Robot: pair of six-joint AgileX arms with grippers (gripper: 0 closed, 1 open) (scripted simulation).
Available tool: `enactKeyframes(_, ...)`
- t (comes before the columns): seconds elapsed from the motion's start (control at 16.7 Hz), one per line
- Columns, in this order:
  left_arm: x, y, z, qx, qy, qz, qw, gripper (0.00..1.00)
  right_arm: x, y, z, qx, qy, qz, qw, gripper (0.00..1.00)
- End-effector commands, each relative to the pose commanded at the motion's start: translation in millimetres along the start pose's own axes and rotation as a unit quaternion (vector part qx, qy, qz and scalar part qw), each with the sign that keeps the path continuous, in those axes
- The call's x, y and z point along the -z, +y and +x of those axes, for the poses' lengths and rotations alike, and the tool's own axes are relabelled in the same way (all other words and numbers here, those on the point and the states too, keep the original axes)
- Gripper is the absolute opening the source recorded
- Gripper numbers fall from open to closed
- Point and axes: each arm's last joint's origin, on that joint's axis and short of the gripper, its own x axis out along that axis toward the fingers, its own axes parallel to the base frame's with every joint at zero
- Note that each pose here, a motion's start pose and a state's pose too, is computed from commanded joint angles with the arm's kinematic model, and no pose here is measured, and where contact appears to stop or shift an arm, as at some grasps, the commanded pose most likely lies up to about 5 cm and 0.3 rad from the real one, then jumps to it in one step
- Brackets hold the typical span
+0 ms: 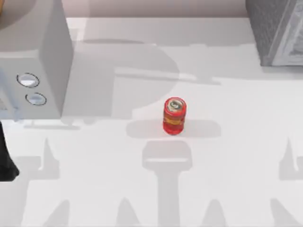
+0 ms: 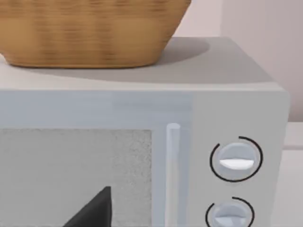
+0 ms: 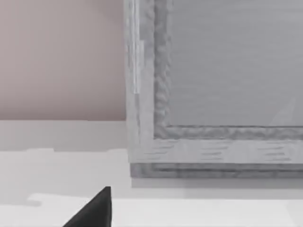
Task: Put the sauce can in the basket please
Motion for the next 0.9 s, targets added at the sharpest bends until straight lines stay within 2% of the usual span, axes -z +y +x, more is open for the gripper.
enactKeyframes(0.18,-2,0,0,0.005,-0.002,0.000,1.000,1.00,0,0,0,0.000,0.000,0.000,1.000,1.00)
enactKeyframes(0.36,-17,-4,4,0.044,-0.015,0.000,0.999,1.00,0,0,0,0.000,0.000,0.000,1.000,1.00)
enactKeyframes(0.66,-58,-17,33,0.160,-0.031,0.003,0.987,1.00,0,0,0,0.000,0.000,0.000,1.000,1.00)
enactKeyframes(0.9,-76,-34,91,0.275,-0.022,0.004,0.961,1.00,0,0,0,0.000,0.000,0.000,1.000,1.00)
